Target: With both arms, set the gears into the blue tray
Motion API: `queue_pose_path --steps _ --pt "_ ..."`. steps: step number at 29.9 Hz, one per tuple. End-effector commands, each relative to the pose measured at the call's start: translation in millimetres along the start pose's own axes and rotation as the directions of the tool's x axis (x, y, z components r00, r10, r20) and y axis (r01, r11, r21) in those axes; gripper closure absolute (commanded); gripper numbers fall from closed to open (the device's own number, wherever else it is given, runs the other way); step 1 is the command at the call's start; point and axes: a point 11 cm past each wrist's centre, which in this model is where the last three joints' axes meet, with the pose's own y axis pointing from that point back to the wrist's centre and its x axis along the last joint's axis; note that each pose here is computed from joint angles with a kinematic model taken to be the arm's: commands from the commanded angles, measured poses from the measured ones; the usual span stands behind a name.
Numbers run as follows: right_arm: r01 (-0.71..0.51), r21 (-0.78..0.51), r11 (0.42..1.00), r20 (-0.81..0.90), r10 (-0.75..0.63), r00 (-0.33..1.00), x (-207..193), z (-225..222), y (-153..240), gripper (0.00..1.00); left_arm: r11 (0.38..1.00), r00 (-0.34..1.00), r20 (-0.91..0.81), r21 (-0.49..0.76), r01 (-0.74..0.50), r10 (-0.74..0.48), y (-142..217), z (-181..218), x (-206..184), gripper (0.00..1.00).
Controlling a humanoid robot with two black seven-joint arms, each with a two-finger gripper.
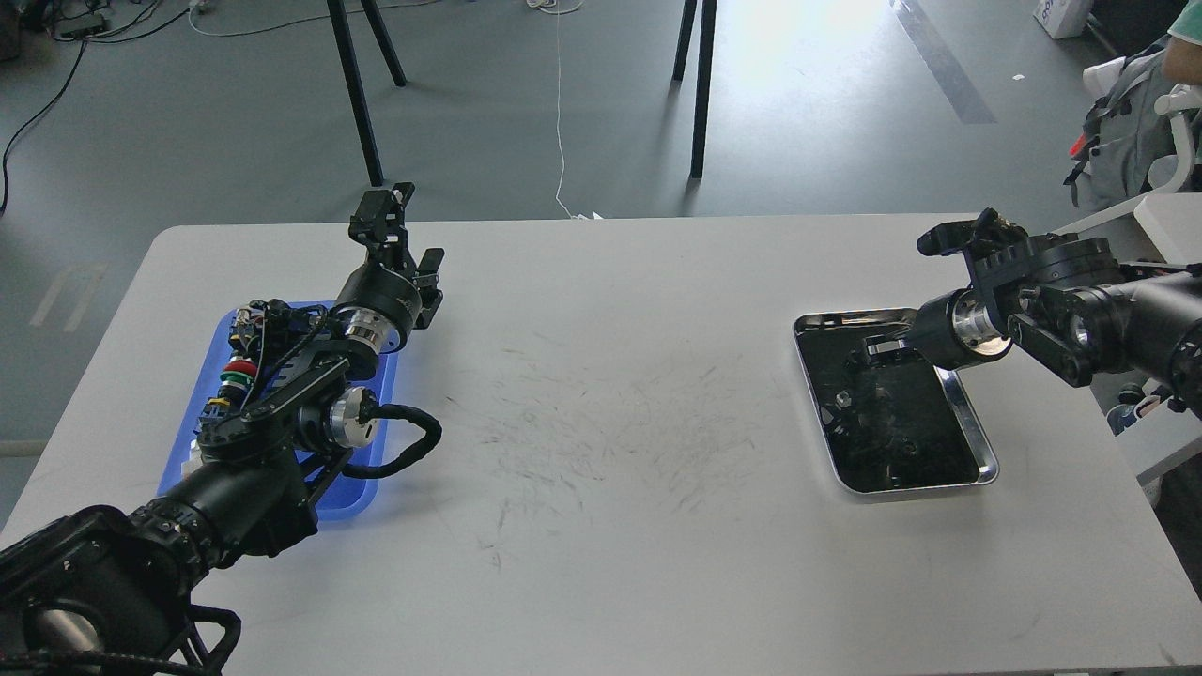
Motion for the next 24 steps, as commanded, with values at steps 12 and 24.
queue_pose_path --steps 12,24 --pt "-0.008 0.002 1.0 0.002 0.008 1.0 2.1 -0.9 0.0 0.72 1.0 1.0 0.01 0.007 0.016 -0.016 -0.4 -2.1 -5.1 0.02" --pt "-0.026 -0.009 1.0 0.0 0.026 1.0 6.3 0.6 -0.4 0.72 1.0 1.0 0.016 0.004 0.011 -0.011 -0.6 0.2 -1.6 0.02"
